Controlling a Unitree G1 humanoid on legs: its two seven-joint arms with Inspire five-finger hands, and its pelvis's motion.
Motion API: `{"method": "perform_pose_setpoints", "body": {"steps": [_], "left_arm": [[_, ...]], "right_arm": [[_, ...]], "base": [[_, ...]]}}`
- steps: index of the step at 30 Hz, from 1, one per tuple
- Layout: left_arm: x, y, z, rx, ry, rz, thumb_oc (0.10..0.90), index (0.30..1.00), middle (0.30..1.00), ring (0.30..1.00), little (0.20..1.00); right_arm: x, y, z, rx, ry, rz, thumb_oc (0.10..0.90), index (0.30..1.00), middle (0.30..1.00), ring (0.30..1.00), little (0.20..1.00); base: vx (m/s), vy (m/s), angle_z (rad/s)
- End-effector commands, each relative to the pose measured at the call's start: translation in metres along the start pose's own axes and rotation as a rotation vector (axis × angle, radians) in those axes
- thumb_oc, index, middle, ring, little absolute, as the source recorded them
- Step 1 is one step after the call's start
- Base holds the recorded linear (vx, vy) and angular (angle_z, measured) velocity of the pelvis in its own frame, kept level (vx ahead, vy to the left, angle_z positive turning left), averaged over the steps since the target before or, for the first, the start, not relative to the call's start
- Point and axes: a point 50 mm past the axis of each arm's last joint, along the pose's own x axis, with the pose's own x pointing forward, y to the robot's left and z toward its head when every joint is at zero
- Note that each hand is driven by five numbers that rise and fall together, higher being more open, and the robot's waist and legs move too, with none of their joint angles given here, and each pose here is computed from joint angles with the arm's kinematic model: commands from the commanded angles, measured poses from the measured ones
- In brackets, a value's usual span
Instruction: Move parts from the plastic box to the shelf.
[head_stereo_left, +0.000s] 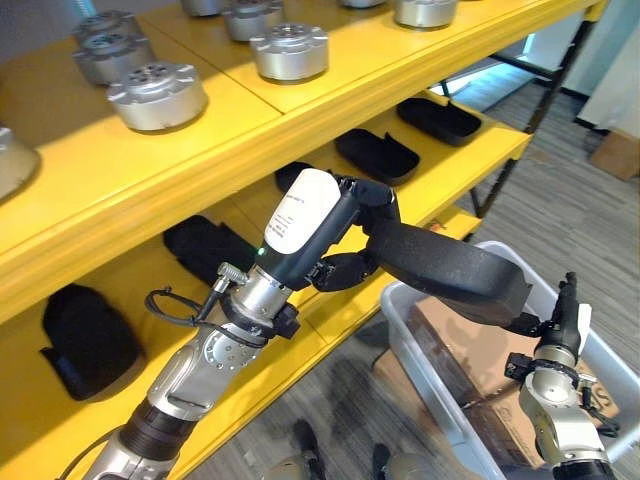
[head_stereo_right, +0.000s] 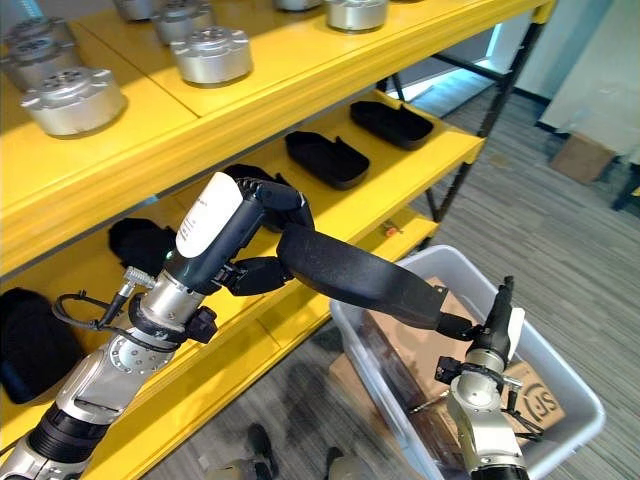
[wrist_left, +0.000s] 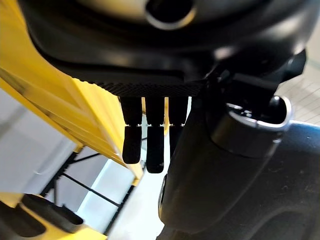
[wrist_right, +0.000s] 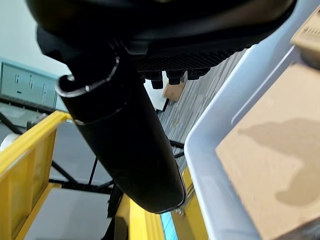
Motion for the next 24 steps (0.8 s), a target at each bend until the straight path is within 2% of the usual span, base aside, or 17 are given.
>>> {"method": "perform_pose_setpoints", "body": {"steps": [1,5,13,24], "left_arm": [[0.013,0.043,0.031,0.025,-0.225,0.256,0.4,0.3,0.3,0.3,0.3],[0.013,0.045,0.028,0.051,-0.186,0.289,0.4,0.3,0.3,0.3,0.3],[0.012,0.045,0.025,0.055,-0.179,0.326,0.4,0.3,0.3,0.3,0.3],[-0.005,0.048,0.032,-0.055,-0.264,0.211,0.4,0.3,0.3,0.3,0.3]], "right_arm": [[0.014,-0.011,0.065,0.092,-0.304,-0.068,0.9,1.0,1.0,1.0,1.0],[0.017,-0.009,0.064,0.057,-0.296,-0.031,0.9,1.0,1.0,1.0,1.0],[0.027,-0.011,0.075,0.059,-0.309,-0.015,0.9,1.0,1.0,1.0,1.0],[0.029,-0.017,0.059,0.041,-0.235,-0.153,0.9,1.0,1.0,1.0,1.0]], "base": [[-0.1,0.147,0.25],[-0.1,0.175,0.46],[-0.2,0.348,0.41],[-0.09,0.258,0.36]]}}
